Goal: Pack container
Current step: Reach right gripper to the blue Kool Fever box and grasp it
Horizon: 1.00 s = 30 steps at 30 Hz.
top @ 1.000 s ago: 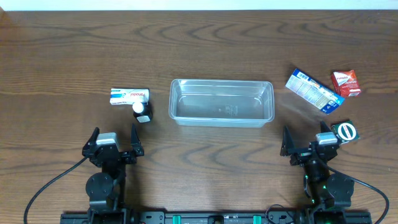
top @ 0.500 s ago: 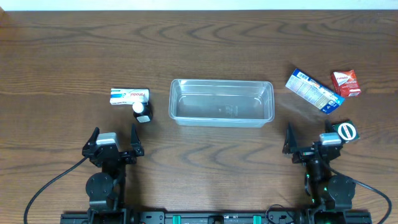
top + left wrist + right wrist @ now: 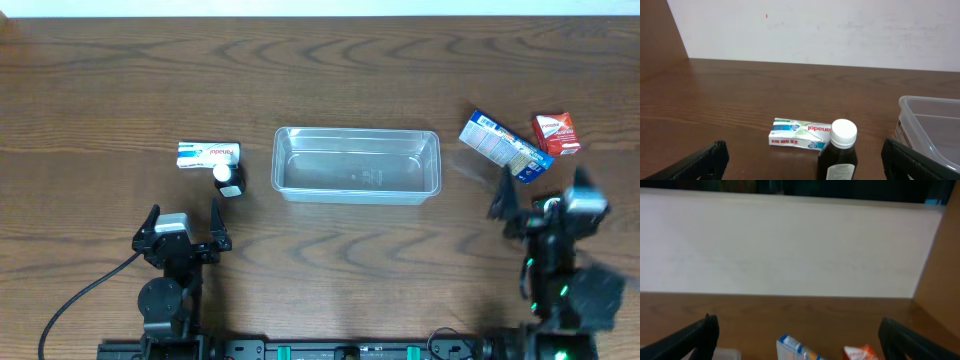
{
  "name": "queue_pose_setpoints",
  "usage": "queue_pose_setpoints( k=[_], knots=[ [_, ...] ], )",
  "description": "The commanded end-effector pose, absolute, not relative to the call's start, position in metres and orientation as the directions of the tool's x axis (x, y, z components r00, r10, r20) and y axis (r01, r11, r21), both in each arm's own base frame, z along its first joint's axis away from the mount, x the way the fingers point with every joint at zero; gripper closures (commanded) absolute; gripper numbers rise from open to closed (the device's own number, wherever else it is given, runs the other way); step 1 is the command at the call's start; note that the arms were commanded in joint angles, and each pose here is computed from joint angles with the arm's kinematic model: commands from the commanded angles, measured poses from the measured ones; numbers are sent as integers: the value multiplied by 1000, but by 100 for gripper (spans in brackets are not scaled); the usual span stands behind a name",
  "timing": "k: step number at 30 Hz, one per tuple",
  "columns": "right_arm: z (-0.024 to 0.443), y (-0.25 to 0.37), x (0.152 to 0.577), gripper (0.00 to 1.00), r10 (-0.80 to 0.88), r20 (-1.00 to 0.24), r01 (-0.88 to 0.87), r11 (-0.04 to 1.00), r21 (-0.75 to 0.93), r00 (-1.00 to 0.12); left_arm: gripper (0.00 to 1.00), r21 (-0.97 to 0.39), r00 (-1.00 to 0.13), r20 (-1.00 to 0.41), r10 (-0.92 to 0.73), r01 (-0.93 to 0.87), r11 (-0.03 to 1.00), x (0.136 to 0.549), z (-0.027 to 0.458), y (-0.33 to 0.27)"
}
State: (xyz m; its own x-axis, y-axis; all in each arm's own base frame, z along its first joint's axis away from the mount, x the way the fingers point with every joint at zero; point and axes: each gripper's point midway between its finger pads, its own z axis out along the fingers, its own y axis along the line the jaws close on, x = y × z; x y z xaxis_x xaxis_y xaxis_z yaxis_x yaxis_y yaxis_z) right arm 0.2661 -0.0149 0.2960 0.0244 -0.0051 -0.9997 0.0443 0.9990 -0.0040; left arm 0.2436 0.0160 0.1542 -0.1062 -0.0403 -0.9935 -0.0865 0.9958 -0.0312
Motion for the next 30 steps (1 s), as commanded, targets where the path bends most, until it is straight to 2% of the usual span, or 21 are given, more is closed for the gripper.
queue_pose_setpoints(
  k=[1,6,11,15,19,22,30],
  knots=[
    [322,-17,297,1,38,-997,28,999,37,-65,2,-29,-151,-988,-42,-90,996,243,137,16],
    [339,-16,346,1,70,-955,-26,996,81,-289,2,-29,-151,-988,-42,-90,996,243,137,16],
    [323,-17,377,1,-92,-862,-141,990,-24,-498,2,-29,-151,-988,-42,-90,996,243,137,16],
    [304,-23,396,1,-115,-828,-142,989,-43,-549,2,-29,-151,-988,-42,-90,996,243,137,16],
    [274,-33,409,1,-216,-771,-190,974,-125,-599,2,-29,-151,-988,-42,-90,996,243,137,16],
    [243,-56,414,1,-203,-702,-129,979,-157,-683,2,-29,-151,-988,-42,-90,996,243,137,16],
    [154,-68,425,1,-165,-534,-139,986,-89,-829,2,-29,-151,-988,-42,-90,996,243,137,16]
  ],
)
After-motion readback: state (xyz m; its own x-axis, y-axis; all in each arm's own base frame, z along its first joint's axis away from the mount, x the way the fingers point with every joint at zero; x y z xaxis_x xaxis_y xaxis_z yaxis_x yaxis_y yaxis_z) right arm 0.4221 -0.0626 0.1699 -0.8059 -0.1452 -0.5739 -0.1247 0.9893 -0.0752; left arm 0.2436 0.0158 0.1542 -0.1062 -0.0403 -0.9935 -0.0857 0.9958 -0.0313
